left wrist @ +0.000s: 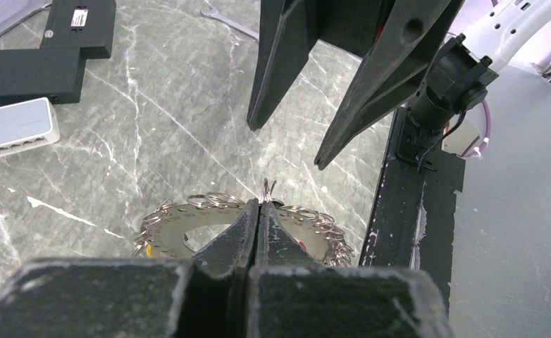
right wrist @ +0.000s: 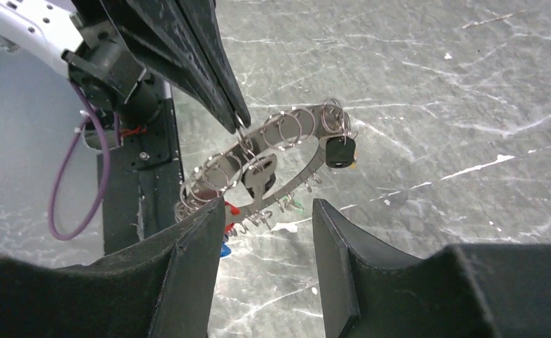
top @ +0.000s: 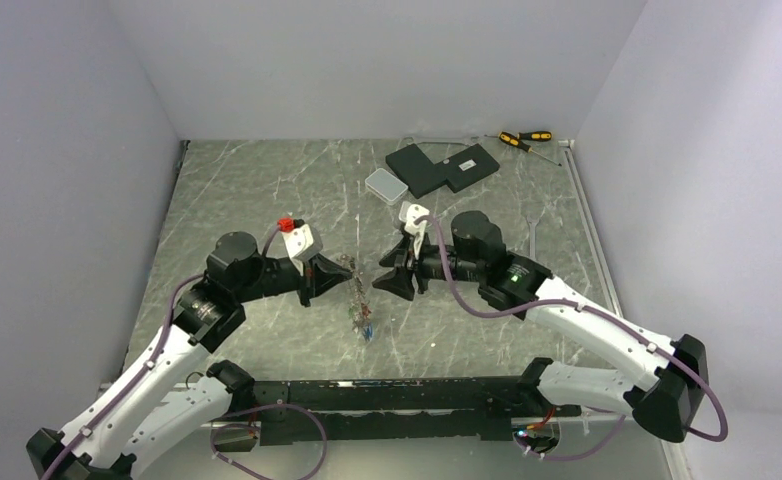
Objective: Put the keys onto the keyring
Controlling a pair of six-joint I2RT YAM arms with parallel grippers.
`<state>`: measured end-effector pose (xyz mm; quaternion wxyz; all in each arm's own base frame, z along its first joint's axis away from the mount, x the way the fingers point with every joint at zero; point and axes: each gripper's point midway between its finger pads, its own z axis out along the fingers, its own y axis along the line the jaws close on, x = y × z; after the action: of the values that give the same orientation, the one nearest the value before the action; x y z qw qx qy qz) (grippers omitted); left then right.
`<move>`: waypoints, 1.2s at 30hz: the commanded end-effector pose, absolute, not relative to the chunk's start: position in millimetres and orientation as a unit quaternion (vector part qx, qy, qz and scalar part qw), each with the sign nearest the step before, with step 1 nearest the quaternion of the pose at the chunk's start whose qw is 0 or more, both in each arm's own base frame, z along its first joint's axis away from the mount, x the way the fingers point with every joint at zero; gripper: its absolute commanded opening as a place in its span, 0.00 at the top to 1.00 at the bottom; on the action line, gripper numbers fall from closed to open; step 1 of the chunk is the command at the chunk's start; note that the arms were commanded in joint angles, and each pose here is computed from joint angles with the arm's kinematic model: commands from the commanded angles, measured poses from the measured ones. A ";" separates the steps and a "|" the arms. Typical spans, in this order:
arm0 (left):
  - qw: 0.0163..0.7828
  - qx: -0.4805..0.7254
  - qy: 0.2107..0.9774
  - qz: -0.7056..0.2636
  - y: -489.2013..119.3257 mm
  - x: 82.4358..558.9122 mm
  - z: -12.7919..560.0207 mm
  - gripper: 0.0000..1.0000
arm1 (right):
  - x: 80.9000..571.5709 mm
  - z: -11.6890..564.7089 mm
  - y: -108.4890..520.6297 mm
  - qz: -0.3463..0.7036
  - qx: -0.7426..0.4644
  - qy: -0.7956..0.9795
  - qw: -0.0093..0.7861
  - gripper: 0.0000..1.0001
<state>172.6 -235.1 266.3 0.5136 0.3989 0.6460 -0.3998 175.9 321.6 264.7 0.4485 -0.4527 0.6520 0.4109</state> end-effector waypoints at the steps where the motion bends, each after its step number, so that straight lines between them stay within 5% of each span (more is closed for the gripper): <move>1: 0.552 0.420 0.588 -0.415 -239.7 164.5 297.5 1.00 | 178.0 287.8 329.9 0.417 -0.485 0.565 0.520 0.49; 36: 0.566 0.448 0.532 -0.442 -241.7 143.2 309.3 1.00 | 144.5 307.7 350.5 0.503 -0.537 0.471 0.487 0.67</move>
<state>144.4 -241.2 285.2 0.5300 0.4428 0.5702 -0.4449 147.1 346.4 271.3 0.4595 -0.5361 0.5141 0.4870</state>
